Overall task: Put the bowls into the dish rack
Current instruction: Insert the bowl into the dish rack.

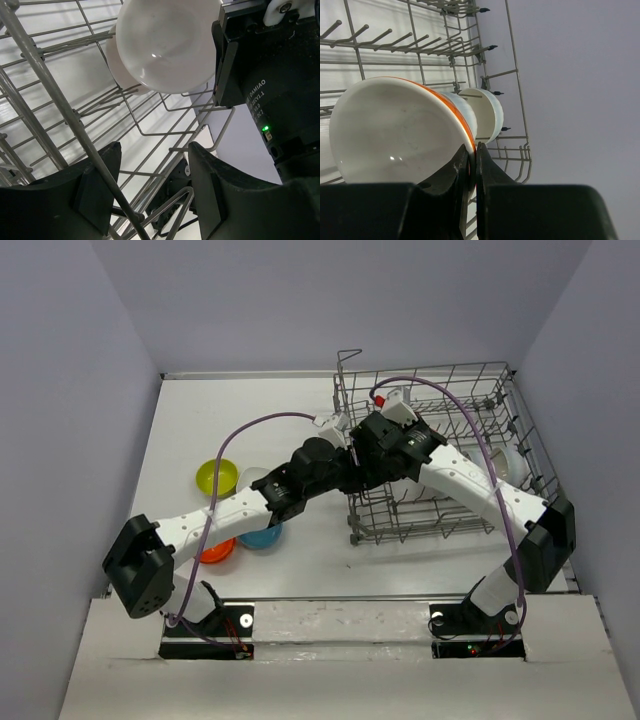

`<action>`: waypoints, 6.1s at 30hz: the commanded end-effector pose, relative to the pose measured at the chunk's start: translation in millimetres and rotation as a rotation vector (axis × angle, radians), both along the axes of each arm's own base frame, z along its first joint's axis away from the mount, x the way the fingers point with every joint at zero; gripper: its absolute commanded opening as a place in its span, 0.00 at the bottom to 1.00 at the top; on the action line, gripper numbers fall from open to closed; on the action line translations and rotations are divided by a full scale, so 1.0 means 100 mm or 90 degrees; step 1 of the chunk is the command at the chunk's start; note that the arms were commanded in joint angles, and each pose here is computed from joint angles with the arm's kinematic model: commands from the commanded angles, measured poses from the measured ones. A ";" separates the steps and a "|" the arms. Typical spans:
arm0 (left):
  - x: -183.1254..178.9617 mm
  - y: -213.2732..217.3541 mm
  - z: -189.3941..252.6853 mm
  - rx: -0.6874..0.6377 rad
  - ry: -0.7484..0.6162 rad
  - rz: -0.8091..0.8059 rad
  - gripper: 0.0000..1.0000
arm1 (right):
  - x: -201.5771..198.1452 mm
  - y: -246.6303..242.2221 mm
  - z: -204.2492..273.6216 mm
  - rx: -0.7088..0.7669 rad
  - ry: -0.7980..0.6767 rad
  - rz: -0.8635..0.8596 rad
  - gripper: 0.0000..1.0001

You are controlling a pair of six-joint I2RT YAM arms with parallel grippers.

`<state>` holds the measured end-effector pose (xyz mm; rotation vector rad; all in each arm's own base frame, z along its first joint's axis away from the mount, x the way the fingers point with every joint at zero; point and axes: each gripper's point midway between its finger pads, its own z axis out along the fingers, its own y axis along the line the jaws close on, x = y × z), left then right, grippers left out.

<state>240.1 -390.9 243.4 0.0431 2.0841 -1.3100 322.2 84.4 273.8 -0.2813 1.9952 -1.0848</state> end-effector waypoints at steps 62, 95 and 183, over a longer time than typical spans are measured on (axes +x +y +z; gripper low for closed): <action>-0.22 0.08 1.02 -0.074 -0.189 -0.024 0.86 | -0.20 -0.14 0.18 -0.072 -0.059 0.012 0.01; -0.30 1.24 1.21 -0.052 -0.235 0.167 0.87 | 0.00 0.04 -0.04 -0.168 -0.023 -0.006 0.01; -0.31 1.48 1.59 -0.050 -0.293 0.178 0.88 | 0.16 0.27 -0.81 -0.217 0.113 0.011 0.01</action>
